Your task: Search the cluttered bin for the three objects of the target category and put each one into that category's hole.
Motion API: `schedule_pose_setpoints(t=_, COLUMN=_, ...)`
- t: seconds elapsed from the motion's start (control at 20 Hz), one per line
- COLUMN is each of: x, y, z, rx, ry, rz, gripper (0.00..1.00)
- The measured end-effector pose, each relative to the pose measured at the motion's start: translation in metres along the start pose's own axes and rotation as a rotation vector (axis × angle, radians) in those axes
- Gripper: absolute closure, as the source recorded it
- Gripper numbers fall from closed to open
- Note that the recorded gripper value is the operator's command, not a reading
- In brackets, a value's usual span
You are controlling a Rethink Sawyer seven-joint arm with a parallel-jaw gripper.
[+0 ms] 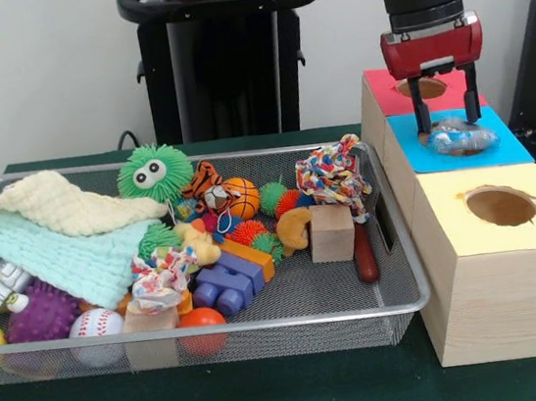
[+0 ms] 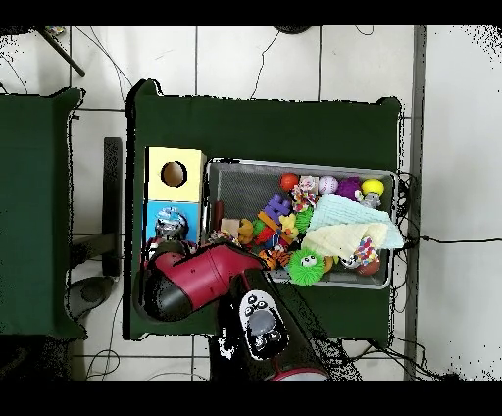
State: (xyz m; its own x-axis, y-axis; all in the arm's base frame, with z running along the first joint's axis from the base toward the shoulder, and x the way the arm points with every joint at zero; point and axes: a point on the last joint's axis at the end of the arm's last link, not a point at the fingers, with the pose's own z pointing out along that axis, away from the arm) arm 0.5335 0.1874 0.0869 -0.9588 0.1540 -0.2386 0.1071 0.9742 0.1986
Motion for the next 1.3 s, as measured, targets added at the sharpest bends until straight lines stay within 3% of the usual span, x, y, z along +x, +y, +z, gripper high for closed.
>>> schedule_pose_setpoints(t=0.45, x=-0.006, y=-0.005, z=-0.003, rx=0.010, ry=-0.014, rz=0.006, gripper=0.00)
schedule_pose_setpoints(t=1.15, x=-0.039, y=-0.018, z=-0.032, rx=0.016, ry=-0.087, rz=0.036, gripper=0.00)
schedule_pose_setpoints(t=1.3, x=-0.046, y=-0.022, z=-0.046, rx=0.037, ry=-0.086, rz=0.057, gripper=0.00)
